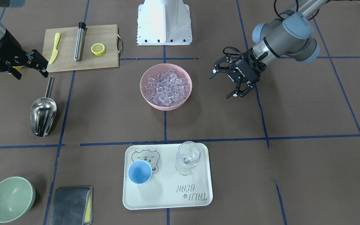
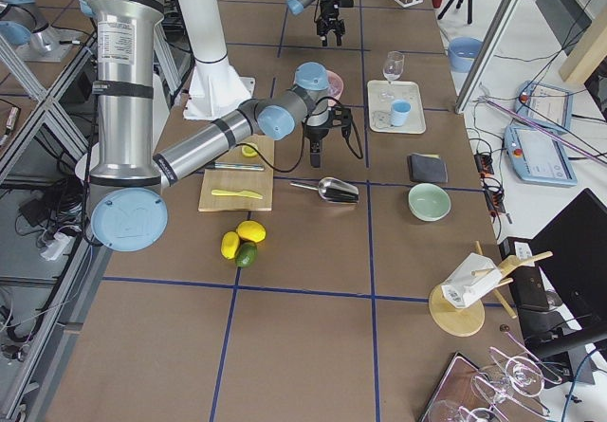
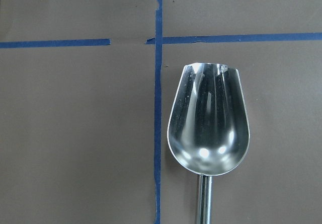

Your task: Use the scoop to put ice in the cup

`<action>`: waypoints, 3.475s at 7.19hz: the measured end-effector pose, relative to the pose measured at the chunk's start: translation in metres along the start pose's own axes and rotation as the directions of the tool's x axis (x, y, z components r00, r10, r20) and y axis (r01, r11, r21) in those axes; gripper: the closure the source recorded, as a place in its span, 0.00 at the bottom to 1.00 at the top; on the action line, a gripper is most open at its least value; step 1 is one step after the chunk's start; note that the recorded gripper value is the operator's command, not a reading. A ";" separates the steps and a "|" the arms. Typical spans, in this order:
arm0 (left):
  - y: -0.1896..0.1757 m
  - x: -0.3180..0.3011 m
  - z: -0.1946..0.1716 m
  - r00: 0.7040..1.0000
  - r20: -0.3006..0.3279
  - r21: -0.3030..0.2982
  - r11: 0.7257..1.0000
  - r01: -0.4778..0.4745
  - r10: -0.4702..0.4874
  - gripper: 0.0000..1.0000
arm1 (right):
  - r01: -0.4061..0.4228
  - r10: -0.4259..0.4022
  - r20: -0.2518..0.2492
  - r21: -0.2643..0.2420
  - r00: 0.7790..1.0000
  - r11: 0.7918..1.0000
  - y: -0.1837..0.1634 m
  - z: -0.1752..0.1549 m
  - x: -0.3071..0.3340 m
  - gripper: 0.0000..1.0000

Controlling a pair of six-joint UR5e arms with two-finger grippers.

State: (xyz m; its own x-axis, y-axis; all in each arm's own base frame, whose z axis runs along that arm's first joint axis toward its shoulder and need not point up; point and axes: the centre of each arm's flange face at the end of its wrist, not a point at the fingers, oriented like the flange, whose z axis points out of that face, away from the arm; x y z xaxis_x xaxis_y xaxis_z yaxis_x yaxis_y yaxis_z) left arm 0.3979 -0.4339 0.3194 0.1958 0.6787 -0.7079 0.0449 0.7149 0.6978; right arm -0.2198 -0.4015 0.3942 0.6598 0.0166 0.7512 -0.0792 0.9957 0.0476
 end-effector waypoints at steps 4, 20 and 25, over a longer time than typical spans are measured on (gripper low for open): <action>0.010 0.026 0.037 0.988 0.056 0.037 0.989 -0.146 0.144 0.00 | -0.010 0.010 0.000 -0.007 1.000 1.000 0.016 -0.002 -0.003 0.00; 0.023 0.031 0.113 0.738 -0.110 -0.062 0.736 -0.674 0.666 0.00 | -0.043 0.050 -0.111 0.070 0.993 0.997 0.057 0.105 0.010 0.00; 0.024 0.030 0.113 0.740 -0.109 -0.065 0.738 -0.672 0.664 0.00 | -0.046 0.060 -0.112 0.124 0.992 0.991 0.063 0.141 0.019 0.66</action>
State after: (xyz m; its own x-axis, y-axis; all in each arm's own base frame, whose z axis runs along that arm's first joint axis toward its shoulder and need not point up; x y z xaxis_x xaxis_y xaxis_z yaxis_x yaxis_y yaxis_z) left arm 0.5154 -0.4154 0.3270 0.0680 0.9951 -0.0719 -0.1620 0.0821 0.9834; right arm -0.3176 -0.3517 0.5044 0.7336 0.0861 0.6741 -0.2017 0.9748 0.0949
